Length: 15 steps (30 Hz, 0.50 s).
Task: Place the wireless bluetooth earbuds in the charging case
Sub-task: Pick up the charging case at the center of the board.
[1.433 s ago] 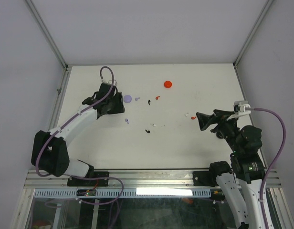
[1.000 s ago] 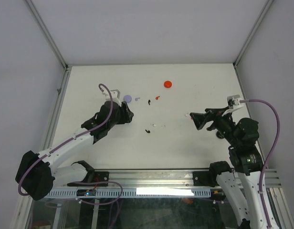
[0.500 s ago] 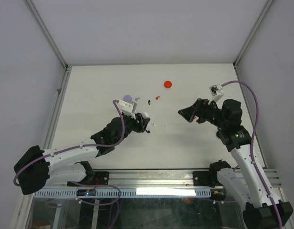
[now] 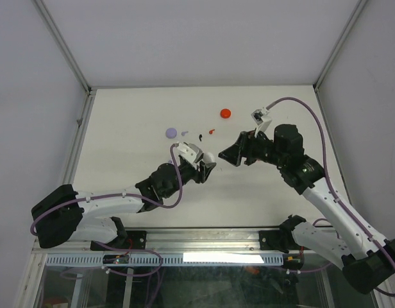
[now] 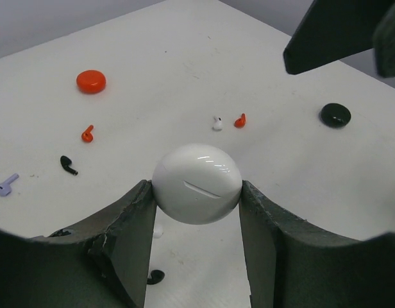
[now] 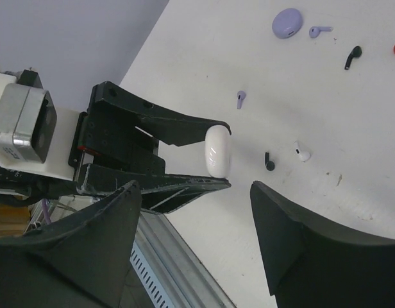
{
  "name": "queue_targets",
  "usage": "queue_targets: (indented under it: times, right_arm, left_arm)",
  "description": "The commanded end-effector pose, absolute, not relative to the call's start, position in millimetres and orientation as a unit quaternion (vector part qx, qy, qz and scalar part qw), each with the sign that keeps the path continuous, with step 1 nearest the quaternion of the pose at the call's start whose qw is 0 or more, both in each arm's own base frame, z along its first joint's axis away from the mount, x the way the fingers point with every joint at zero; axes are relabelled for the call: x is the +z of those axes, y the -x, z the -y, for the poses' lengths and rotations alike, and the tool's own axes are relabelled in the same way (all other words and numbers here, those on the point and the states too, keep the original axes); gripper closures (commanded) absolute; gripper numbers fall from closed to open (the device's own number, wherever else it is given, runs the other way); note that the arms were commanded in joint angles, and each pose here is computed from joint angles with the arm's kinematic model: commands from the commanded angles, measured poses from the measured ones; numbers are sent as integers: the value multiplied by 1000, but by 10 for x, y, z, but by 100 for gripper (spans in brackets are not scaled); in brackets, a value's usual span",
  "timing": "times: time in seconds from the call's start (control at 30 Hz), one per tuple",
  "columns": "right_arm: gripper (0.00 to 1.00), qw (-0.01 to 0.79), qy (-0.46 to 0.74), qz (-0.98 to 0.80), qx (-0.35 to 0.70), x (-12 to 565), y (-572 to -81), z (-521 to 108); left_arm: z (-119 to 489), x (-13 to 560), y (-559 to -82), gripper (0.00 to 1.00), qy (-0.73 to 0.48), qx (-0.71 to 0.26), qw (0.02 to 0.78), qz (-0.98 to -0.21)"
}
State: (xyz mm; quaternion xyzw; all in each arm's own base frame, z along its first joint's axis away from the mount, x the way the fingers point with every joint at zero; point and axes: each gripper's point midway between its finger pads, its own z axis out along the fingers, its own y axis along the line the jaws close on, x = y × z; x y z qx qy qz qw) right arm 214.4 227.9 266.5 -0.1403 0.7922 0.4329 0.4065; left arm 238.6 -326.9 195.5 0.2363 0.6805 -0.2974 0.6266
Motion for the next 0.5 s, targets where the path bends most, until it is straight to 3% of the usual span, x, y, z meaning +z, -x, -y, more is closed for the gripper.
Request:
queue_targets:
  times: [0.0, 0.47]
  right_arm:
    - [31, 430, 157, -783, 422, 2812, -2194, -2394]
    - [51, 398, 181, -823, 362, 2395, -2253, -2669]
  left_arm:
    - [3449, 2323, -2317, 69, -261, -327, 663, -621]
    - [3532, 2399, -2210, 68, -282, -344, 660, -605]
